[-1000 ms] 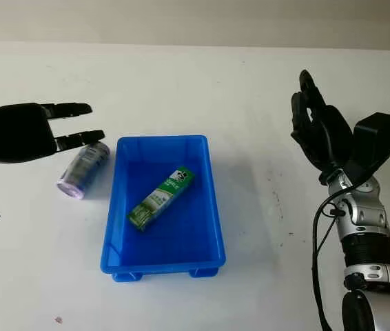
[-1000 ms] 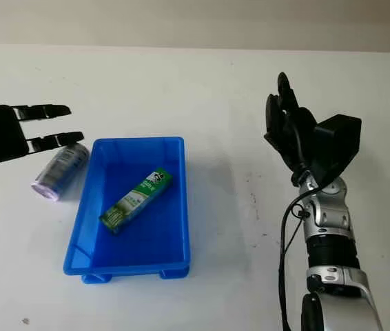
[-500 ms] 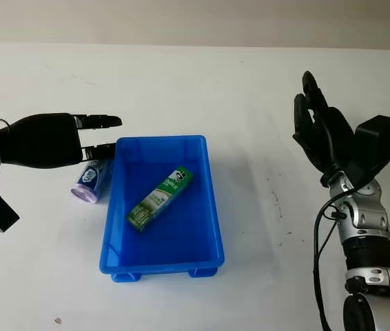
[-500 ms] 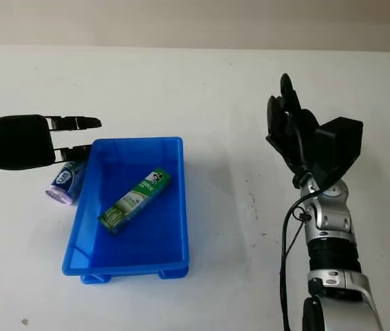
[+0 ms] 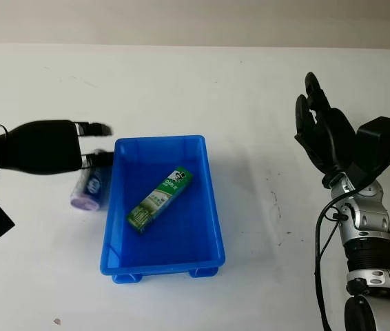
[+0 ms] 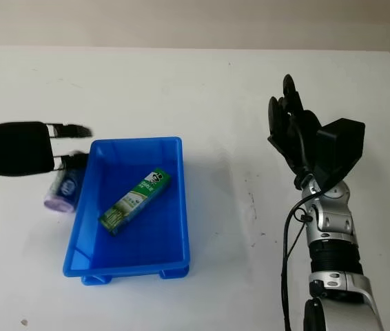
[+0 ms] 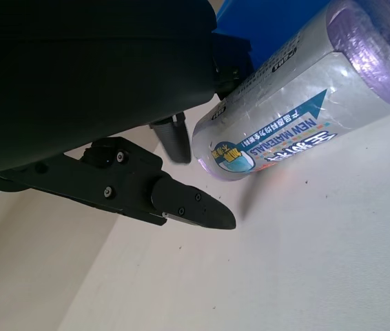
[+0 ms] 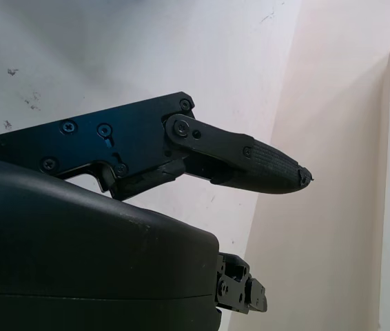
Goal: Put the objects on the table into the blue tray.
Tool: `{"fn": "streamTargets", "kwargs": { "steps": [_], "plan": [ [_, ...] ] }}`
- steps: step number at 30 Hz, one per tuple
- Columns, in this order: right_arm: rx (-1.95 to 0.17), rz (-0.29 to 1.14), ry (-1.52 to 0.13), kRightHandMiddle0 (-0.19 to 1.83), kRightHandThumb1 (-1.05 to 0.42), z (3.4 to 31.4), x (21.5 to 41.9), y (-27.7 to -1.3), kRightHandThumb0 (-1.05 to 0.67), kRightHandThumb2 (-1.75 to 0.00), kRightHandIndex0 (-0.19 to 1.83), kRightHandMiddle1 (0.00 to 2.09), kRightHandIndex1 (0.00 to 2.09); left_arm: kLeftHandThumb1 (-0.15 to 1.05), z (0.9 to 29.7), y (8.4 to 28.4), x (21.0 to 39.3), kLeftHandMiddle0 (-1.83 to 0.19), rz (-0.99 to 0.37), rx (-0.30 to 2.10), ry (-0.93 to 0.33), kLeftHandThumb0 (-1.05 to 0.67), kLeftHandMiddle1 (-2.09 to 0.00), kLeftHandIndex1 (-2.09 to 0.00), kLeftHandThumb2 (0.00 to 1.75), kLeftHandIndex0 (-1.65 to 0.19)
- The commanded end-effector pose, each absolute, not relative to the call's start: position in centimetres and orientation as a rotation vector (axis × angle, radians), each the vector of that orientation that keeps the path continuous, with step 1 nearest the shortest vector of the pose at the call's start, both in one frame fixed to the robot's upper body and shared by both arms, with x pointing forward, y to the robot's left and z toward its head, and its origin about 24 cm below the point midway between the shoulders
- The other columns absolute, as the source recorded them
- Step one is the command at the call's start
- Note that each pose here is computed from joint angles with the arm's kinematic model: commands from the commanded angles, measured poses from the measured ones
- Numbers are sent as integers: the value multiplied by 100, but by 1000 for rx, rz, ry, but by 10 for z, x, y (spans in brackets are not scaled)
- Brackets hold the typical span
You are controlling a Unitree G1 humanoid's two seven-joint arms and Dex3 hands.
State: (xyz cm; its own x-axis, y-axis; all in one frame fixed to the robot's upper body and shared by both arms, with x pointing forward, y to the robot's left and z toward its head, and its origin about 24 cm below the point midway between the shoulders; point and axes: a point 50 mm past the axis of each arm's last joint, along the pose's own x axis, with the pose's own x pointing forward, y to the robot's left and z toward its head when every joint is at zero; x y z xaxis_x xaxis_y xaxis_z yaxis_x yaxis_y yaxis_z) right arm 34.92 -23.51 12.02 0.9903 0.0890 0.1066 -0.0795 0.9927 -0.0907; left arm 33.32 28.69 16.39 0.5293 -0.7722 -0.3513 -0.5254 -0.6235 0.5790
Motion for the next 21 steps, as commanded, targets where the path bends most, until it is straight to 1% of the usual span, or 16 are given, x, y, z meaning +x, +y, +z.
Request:
{"fn": "streamTargets", "kwargs": {
  "steps": [1,2,4,5,9,10,11,13,14,16,17,19,21],
  "plan": [
    [-94,76,-138,-19,-105,127,350,-238,-67,-70,-19,0,0,97,145,299,324,-12,-921,2344,-956,-33,-206,-185,6,-17],
    [-94,75,-138,-19,-105,127,350,-239,-68,-70,-19,0,0,99,143,300,323,-27,-922,2327,-935,-31,-208,-199,6,-23],
    [-91,72,-137,-19,-105,128,349,-239,-69,-69,-19,0,0,102,139,303,321,-45,-922,2319,-892,-32,-209,-207,7,-35],
    [-91,72,-137,-19,-105,128,349,-240,-70,-68,-19,0,0,104,138,304,321,-57,-924,2329,-856,-40,-209,-208,15,-43],
    [-101,77,-128,-19,-105,128,349,-241,-70,-68,-19,0,0,105,140,307,323,-67,-951,2403,-708,-57,-209,-209,44,-56],
    [-98,76,-130,-19,-105,128,349,-241,-70,-68,-19,0,0,105,140,307,323,-67,-949,2415,-702,-58,-209,-209,48,-54],
    [-97,77,-132,-19,-105,127,349,-241,-70,-68,-19,0,0,105,140,308,323,-71,-950,2436,-670,-58,-209,-209,50,-56],
    [-98,77,-131,-19,-105,127,349,-240,-69,-68,-19,0,0,105,141,310,325,-66,-941,2471,-562,-55,-209,-209,55,-51],
    [-97,77,-129,-19,-105,127,350,-239,-68,-68,-19,0,0,105,142,311,326,-65,-922,2497,-544,-56,-209,-209,56,-47],
    [-92,76,-128,-19,-105,127,350,-239,-67,-69,-19,0,0,105,142,314,325,-72,-883,2529,-542,-59,-209,-209,52,-48],
    [-90,76,-128,-19,-105,126,350,-239,-67,-70,-19,0,0,105,143,316,325,-76,-870,2540,-517,-58,-209,-209,52,-49],
    [-97,73,-129,-19,-105,126,350,-239,-66,-70,-19,0,0,105,144,321,326,-67,-837,2562,-466,-58,-209,-209,54,-33],
    [-91,69,-130,-19,-105,126,350,-238,-68,-70,-19,0,0,105,145,325,325,-66,-802,2573,-439,-57,-209,-209,52,-32]
  ]
}}
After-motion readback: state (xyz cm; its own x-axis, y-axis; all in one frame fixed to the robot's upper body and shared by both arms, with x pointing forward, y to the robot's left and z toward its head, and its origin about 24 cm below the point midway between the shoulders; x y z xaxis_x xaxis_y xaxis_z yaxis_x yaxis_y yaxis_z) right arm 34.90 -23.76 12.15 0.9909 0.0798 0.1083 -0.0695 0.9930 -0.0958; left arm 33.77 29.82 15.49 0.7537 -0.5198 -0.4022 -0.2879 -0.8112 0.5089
